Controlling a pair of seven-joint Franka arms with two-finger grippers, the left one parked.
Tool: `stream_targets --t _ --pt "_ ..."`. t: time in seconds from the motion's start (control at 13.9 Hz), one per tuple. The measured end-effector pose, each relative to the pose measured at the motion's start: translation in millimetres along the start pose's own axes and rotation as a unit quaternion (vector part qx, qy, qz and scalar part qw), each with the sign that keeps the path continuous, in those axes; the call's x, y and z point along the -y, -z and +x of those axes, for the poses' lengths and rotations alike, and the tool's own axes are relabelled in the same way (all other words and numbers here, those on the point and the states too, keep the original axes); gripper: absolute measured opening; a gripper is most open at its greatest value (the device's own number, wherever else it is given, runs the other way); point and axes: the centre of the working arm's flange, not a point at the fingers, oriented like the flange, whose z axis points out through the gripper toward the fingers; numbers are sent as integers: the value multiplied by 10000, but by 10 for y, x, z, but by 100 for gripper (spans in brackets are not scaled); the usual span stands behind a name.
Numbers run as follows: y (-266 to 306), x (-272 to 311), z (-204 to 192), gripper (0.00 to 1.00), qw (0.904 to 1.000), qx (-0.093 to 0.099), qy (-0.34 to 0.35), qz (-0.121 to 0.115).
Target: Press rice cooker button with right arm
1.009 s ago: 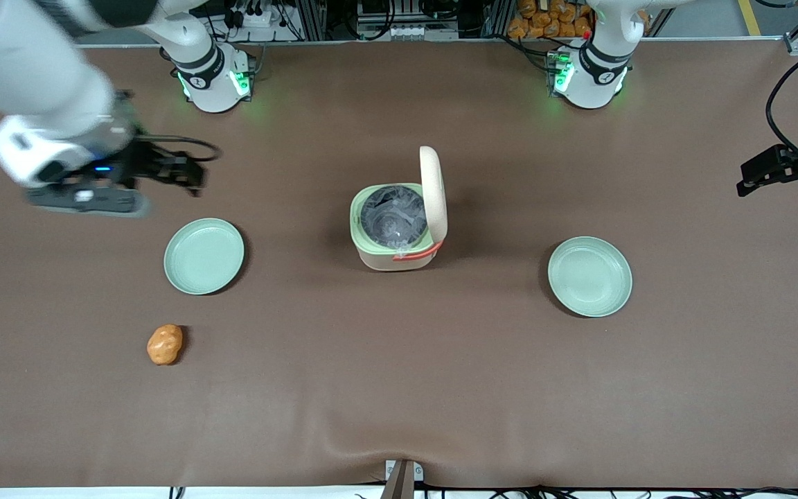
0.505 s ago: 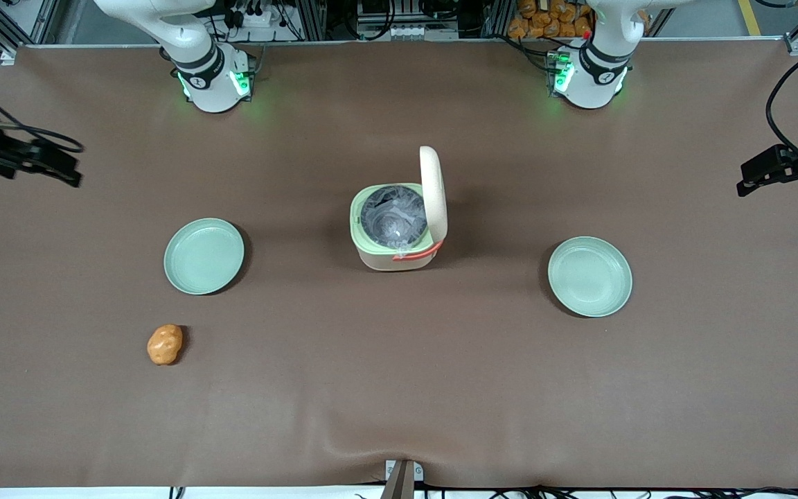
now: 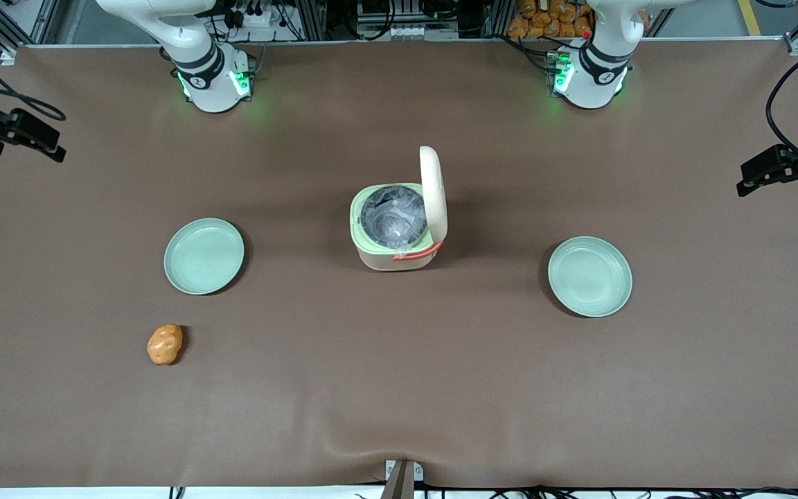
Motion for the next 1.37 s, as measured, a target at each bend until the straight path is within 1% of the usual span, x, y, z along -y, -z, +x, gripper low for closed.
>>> stream_targets --t 0.5,0.86,1.37 --pt "122 -69 -47 100 9999 -125 28 18" --pt "127 -72 -57 100 9999 -94 34 15" --pt "195 -50 -68 100 9998 -160 82 28"
